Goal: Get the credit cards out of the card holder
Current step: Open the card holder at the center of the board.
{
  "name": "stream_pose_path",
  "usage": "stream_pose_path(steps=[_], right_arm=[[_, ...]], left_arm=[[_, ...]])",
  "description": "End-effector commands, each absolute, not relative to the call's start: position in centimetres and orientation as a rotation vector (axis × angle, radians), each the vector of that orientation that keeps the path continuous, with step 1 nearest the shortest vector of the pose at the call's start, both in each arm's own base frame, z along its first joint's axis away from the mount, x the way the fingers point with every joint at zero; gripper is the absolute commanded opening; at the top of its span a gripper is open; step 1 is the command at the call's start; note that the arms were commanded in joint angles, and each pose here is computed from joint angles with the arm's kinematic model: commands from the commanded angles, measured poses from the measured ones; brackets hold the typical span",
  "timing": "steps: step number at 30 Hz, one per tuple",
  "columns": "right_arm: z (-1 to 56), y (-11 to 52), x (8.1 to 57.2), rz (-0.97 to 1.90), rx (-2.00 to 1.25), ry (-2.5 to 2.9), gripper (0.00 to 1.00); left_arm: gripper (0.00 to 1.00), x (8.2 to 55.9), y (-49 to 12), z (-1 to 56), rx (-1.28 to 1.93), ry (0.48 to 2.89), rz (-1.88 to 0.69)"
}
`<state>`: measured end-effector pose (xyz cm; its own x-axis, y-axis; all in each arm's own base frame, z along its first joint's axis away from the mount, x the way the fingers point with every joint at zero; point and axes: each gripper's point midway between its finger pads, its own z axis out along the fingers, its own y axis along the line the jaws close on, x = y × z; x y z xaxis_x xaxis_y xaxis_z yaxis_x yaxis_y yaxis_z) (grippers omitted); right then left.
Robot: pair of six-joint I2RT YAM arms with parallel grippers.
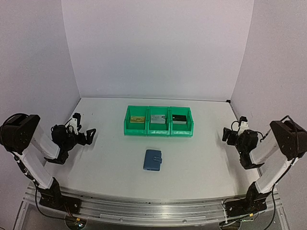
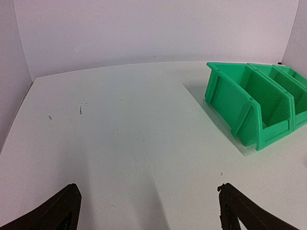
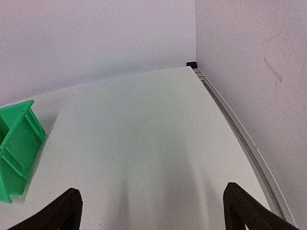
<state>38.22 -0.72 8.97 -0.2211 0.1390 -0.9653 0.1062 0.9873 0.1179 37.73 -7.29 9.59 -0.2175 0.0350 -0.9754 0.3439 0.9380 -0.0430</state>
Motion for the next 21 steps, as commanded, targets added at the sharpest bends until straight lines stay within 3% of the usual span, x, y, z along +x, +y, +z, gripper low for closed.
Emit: stream_pose_path(steps=[1,5,8,11,16,21], right_arm=[[11.7,-2.2,38.3,-0.015,0.269,1.71,0.98],[14.7,-3.9,37.9,-0.062,0.378,1.681,0.98],[18.6,-3.5,37.8,0.023,0.425,1.644,0.98],[19.0,-2.6,37.7,0.111,0.48,1.751,0.98],[19.7,1.2,37.9,0.348,0.53,1.984,0.98],[20.0,9.2,36.5,0.393,0.453,2.235,0.98]], left_arm=[[1.0,38.5,-7.0,10.3,0.266,1.753,-0.287],[1.0,39.1,-7.1,12.3,0.273,1.728,-0.285],[1.0,40.5,-9.5,14.3,0.338,1.89,-0.453],[1.0,41.0,-10.7,16.3,0.202,2.037,-0.598],[1.0,38.2,-15.1,19.3,0.23,2.079,-0.738],[1.0,33.9,-22.2,16.7,0.321,2.355,-0.933]])
